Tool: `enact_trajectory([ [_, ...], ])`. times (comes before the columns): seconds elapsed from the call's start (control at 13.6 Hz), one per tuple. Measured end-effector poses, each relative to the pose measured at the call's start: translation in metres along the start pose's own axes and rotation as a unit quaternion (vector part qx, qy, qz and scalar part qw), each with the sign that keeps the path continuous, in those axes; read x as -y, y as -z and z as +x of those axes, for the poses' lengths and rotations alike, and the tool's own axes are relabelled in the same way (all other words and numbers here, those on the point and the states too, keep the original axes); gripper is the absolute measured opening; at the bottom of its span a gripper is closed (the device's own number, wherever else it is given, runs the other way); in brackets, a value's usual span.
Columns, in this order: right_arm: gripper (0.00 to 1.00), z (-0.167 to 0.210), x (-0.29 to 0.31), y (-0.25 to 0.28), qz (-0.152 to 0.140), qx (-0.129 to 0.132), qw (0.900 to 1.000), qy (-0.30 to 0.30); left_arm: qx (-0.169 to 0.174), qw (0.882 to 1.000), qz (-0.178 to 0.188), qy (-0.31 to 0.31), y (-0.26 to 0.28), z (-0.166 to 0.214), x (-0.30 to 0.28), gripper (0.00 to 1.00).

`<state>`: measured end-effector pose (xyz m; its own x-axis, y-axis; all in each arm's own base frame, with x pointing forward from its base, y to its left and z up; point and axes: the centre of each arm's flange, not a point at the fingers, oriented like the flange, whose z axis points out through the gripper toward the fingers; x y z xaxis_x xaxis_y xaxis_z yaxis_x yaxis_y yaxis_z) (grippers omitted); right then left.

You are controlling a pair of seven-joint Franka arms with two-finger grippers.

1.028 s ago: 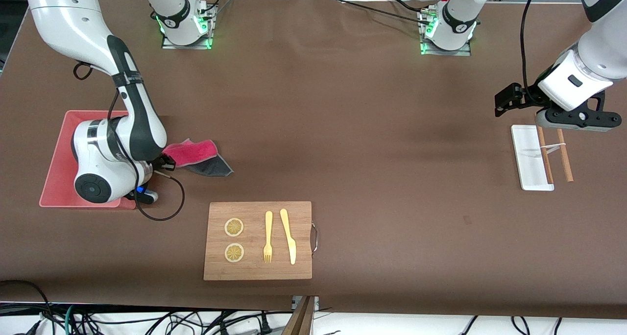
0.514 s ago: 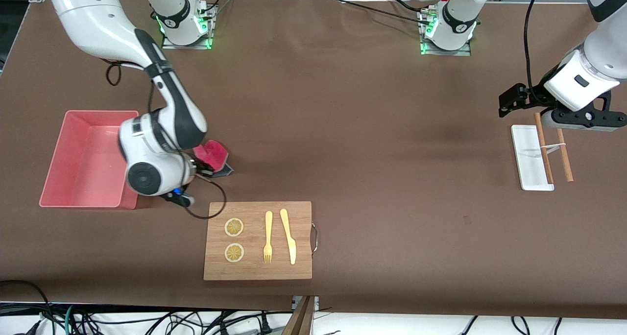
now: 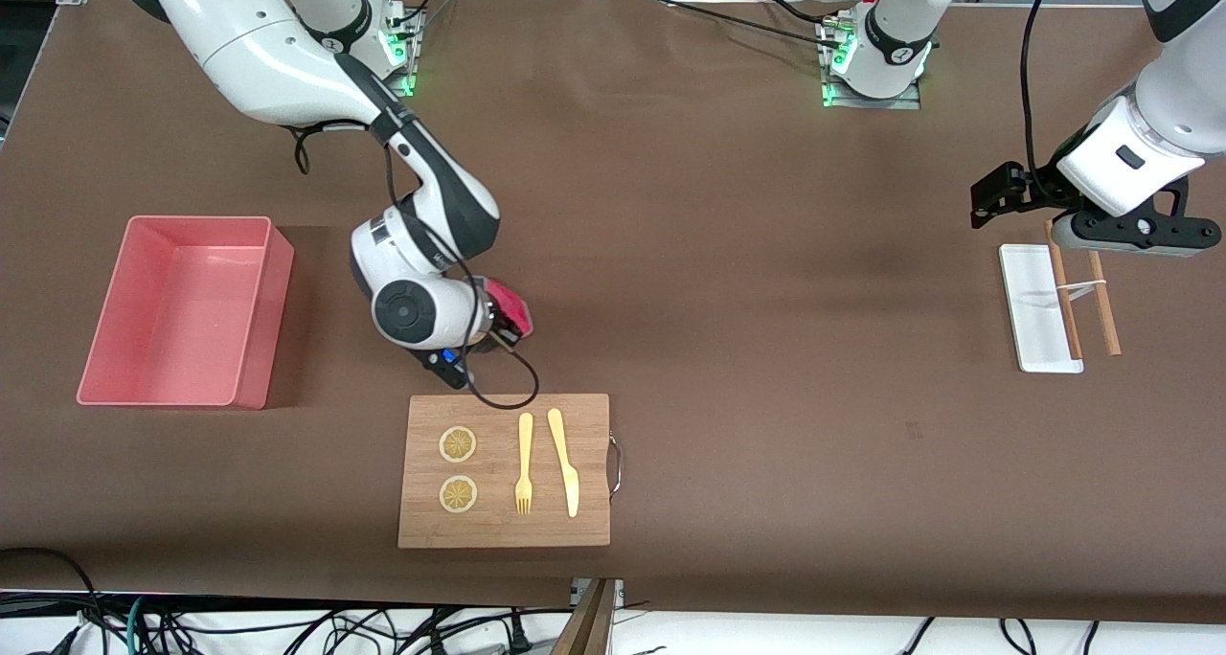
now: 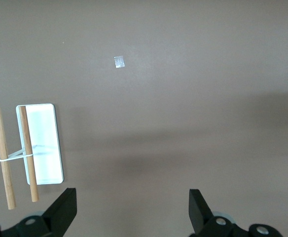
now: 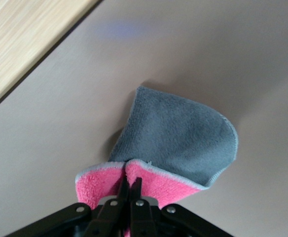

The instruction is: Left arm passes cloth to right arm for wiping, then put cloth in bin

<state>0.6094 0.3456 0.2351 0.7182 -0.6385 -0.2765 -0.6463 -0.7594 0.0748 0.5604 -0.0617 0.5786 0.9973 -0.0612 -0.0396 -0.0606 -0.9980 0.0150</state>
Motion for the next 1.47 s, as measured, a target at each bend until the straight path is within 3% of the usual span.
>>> enact_trajectory([
  [0.15,0.02,-0.025,0.012,0.004,0.021,0.011,0.999,-0.022,0.0,1.0,0.0,-0.001,0.0,0.0,-0.001,1.0],
  [0.37,0.02,-0.029,0.012,0.003,0.016,0.016,1.0,-0.017,0.0,1.0,0.0,-0.001,0.0,0.0,-0.001,1.0],
  [0.95,0.02,0.095,-0.069,0.004,-0.089,0.03,0.991,0.091,0.001,1.0,0.0,-0.004,0.0,0.0,-0.002,1.0],
  [1.47,0.02,0.176,-0.143,0.038,-0.132,0.043,0.975,0.173,0.002,1.0,0.0,-0.006,0.0,-0.001,-0.002,1.0],
])
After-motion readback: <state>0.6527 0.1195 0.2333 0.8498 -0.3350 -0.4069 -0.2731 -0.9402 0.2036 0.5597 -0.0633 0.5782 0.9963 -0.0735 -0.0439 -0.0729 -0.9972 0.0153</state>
